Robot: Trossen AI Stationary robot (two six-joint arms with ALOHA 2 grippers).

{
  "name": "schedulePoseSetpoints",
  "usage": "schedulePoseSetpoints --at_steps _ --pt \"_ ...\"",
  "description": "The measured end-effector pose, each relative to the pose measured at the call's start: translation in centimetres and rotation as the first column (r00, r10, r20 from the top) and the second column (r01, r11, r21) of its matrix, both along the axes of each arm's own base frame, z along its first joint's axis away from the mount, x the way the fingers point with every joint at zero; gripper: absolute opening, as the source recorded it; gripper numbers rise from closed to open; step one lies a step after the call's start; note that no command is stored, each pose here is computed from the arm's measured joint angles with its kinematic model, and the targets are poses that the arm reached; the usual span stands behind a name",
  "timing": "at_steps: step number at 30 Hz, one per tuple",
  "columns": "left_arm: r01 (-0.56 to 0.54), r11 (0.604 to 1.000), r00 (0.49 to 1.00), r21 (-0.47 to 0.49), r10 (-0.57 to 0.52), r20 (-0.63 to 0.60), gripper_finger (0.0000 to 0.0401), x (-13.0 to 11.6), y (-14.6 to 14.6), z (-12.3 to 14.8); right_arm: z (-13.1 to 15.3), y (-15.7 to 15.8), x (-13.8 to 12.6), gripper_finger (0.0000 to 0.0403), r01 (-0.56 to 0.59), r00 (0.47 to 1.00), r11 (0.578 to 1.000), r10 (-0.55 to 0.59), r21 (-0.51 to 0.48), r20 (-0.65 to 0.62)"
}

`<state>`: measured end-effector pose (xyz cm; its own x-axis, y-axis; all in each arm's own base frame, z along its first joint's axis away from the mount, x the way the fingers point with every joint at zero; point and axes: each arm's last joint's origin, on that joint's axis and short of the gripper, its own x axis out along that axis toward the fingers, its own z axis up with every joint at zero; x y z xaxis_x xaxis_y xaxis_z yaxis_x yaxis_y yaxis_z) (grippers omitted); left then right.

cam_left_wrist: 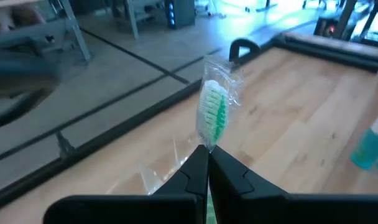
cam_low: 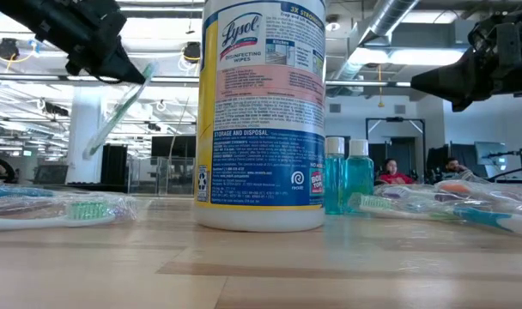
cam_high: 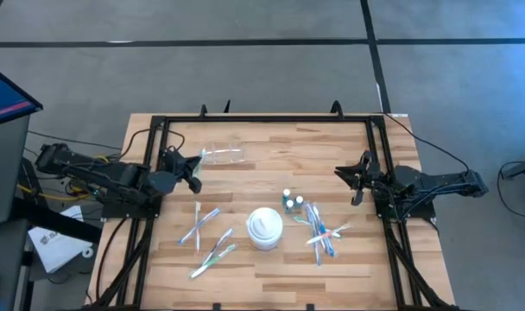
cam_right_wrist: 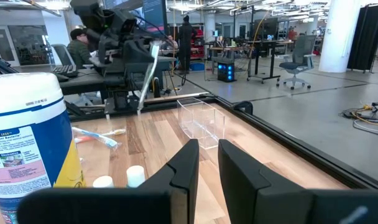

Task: Pick & Place toothbrushing station
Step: Put the top left green toothbrush into the transparent organizer

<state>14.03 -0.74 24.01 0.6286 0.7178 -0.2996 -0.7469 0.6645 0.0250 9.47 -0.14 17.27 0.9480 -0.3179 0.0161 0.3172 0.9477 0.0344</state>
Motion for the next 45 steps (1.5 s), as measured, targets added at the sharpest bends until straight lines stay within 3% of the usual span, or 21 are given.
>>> schedulePoseSetpoints --at_steps 14,22,29,35,45 --pt "-0.102 0.989 0.994 0.105 0.097 0.049 0.0 0.7 4.3 2.2 0.0 0.0 0.0 0.0054 0.0 1.0 1.0 0.0 0.0 0.001" --pt "-0.099 0.989 0.988 0.105 0.085 0.132 0.0 0.5 6.8 3.1 0.0 0.0 0.0 0.0054 0.0 1.0 1.0 0.0 0.0 0.0" --pt "-0.113 0.985 0.96 0.127 0.075 0.27 0.0 0.2 8.1 1.1 0.0 0.0 0.0 0.0054 0.0 1.0 1.0 0.0 0.0 0.0" --pt "-0.165 0.978 0.956 0.124 0.128 0.262 0.0 -0.5 8.8 -0.9 0.0 0.0 0.0 0.0054 0.0 1.0 1.0 0.0 0.0 0.001" --pt "-0.168 0.977 0.947 0.134 0.123 0.295 0.0 -1.0 8.8 -3.2 0.0 0.0 0.0 0.0054 0.0 1.0 1.0 0.0 0.0 0.0"
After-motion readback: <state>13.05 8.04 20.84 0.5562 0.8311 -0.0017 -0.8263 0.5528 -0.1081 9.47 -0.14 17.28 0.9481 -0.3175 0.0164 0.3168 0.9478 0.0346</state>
